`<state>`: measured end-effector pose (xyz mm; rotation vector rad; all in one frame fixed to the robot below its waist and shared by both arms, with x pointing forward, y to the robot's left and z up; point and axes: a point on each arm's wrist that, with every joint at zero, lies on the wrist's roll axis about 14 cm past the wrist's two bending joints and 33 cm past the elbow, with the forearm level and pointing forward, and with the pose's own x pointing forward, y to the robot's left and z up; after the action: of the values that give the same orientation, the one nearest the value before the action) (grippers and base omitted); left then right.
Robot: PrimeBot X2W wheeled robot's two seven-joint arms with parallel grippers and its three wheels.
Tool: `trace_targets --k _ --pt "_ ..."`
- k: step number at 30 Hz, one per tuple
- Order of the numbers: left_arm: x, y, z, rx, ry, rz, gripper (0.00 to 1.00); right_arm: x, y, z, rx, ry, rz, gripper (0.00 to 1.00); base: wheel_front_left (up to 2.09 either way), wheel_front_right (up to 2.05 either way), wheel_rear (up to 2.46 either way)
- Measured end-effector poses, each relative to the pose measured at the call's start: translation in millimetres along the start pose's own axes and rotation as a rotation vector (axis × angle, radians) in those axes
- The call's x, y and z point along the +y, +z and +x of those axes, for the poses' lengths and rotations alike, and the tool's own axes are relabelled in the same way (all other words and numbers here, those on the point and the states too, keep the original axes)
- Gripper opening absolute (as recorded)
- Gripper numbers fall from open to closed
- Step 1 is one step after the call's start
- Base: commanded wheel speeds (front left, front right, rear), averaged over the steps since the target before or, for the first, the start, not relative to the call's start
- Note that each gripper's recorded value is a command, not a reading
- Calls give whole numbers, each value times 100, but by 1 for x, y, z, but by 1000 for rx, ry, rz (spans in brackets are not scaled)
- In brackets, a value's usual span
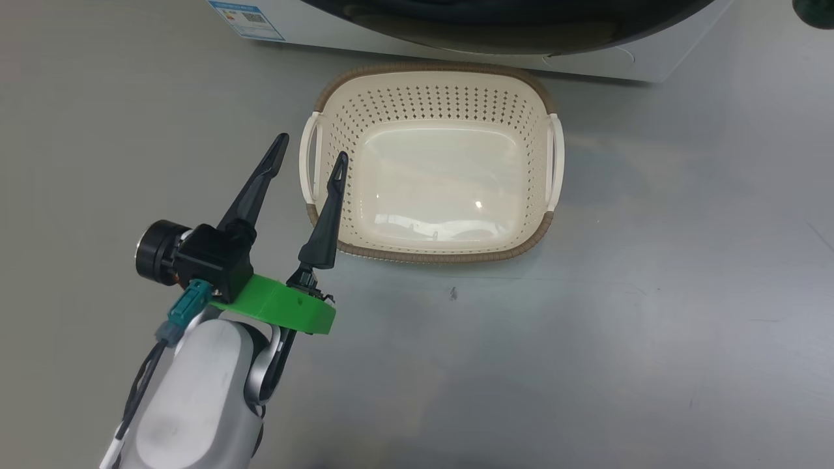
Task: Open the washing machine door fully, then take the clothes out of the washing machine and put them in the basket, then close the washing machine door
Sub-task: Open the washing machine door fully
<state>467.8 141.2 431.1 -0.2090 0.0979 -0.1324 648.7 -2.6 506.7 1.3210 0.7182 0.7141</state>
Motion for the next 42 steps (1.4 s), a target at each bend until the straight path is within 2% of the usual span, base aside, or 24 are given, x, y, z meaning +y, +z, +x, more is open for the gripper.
trace_targets --k 23,42 --pt "-13 13 0 -31 -24 -7 100 -7 -64 -27 192 6 43 0 0 0 0" --pt "-19 21 -27 -35 -21 9 100 3 -137 -49 324 39 116 0 0 0 0"
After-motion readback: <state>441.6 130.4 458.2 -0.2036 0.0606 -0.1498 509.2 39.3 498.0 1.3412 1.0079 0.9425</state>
